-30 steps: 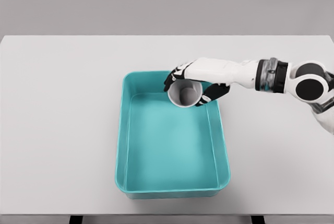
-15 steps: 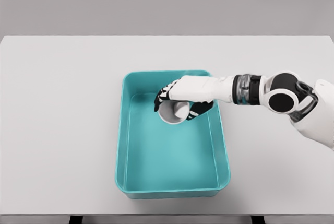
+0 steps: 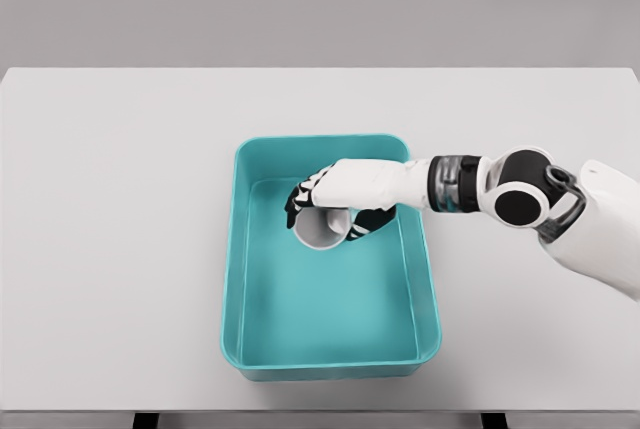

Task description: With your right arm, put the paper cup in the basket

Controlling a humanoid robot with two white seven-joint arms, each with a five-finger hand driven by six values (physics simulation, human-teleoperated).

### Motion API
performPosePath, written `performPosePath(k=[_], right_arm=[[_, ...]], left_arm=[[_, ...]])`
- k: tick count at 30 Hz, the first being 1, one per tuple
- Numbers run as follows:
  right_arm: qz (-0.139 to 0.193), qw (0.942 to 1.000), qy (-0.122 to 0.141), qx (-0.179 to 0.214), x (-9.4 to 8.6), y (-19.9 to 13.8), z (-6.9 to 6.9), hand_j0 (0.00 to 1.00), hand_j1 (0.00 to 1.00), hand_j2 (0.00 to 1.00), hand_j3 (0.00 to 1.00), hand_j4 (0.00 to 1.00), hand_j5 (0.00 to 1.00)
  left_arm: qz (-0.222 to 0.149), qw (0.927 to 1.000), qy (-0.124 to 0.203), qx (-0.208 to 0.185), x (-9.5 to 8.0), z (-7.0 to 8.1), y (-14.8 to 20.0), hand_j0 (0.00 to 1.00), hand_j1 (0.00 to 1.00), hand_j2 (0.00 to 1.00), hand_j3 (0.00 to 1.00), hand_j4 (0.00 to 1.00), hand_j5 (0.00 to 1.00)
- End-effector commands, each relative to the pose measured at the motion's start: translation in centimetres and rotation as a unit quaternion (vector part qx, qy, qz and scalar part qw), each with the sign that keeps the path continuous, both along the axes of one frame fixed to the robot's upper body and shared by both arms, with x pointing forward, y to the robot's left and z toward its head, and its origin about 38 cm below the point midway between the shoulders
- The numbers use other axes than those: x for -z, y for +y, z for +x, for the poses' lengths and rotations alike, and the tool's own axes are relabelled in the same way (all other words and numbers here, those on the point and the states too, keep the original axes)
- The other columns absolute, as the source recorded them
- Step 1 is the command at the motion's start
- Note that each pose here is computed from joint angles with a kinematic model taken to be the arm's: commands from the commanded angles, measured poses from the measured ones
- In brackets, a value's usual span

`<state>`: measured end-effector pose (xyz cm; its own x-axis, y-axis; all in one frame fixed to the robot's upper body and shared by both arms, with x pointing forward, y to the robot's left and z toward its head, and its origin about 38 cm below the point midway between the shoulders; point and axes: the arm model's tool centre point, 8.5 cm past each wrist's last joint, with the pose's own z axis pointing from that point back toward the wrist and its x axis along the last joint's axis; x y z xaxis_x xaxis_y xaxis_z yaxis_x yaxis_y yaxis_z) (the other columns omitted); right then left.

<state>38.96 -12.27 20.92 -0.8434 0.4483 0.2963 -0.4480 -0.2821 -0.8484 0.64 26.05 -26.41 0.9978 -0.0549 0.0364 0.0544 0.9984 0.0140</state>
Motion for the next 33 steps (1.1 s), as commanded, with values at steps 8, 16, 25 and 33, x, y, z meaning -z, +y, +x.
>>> performPosePath(k=[8, 16, 25, 33], right_arm=[[-0.007, 0.9997, -0.016, -0.016, 0.2, 0.7, -0.3, 1.00, 1.00, 1.00, 1.00, 1.00, 1.00], [0.014, 0.9974, -0.039, -0.058, -1.2, 0.1, -0.6, 1.00, 1.00, 1.00, 1.00, 1.00, 1.00], [0.249, 0.9649, -0.043, -0.072, -11.9, -8.4, -0.5, 1.00, 1.00, 1.00, 1.00, 1.00, 1.00], [0.342, 0.9378, -0.058, 0.006, -14.8, -16.9, -1.5, 1.00, 1.00, 1.00, 1.00, 1.00, 1.00]], left_arm=[[0.000, 1.0000, 0.000, 0.000, 0.0, 0.0, 0.0, 1.00, 1.00, 1.00, 1.00, 1.00, 1.00], [0.000, 1.0000, 0.000, 0.000, 0.0, 0.0, 0.0, 1.00, 1.00, 1.00, 1.00, 1.00, 1.00], [0.000, 1.0000, 0.000, 0.000, 0.0, 0.0, 0.0, 1.00, 1.00, 1.00, 1.00, 1.00, 1.00], [0.000, 1.0000, 0.000, 0.000, 0.0, 0.0, 0.0, 1.00, 1.00, 1.00, 1.00, 1.00, 1.00]])
